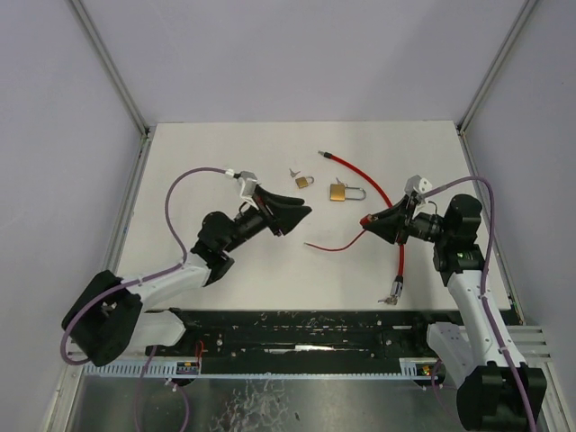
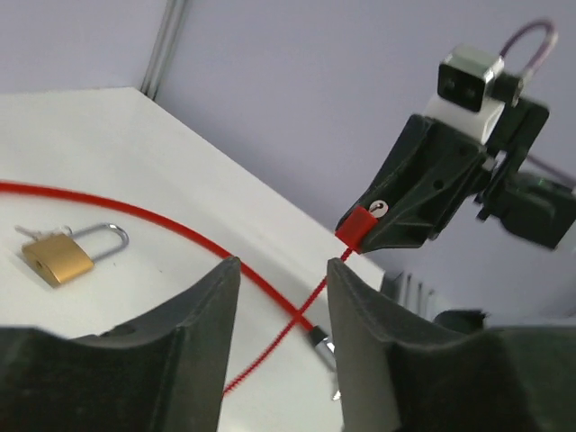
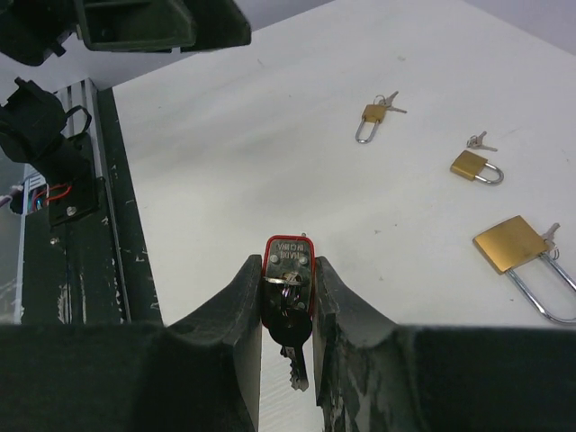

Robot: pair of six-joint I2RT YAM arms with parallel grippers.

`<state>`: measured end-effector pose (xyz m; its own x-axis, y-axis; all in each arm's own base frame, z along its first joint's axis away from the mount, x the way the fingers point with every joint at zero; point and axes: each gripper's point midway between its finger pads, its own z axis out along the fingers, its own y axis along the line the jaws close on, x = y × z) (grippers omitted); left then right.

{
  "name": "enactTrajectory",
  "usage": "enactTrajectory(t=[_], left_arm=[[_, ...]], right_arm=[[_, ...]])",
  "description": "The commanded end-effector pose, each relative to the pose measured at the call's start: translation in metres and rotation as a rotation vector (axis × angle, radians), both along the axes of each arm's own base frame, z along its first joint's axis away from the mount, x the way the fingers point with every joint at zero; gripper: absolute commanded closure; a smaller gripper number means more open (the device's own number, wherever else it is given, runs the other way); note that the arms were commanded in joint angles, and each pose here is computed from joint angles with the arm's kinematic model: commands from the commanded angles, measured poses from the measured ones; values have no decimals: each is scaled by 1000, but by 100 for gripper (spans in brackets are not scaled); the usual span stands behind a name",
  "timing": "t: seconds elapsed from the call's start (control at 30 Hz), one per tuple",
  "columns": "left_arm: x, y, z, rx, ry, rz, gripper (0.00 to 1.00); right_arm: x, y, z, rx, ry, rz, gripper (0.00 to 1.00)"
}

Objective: Lock with the key
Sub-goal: Lock the lock.

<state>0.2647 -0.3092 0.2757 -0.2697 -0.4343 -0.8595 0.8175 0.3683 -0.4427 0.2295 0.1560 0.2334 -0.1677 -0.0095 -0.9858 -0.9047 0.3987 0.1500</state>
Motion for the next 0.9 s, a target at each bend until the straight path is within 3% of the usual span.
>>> enactTrajectory(t=[0.0, 0.17, 0.47, 0.87], left_arm=[[-8, 18, -17, -159, 296, 88, 62], [-26, 23, -59, -217, 528, 207, 64], [-40, 4, -134, -310, 925, 330, 41], [-6, -35, -173, -373, 1053, 404, 38]], right_arm=[[5, -4, 33, 36, -81, -23, 100], [11, -11, 37, 79, -51, -65, 100], [17, -14, 37, 112, -36, -118, 100], [18, -14, 30, 121, -16, -118, 100]])
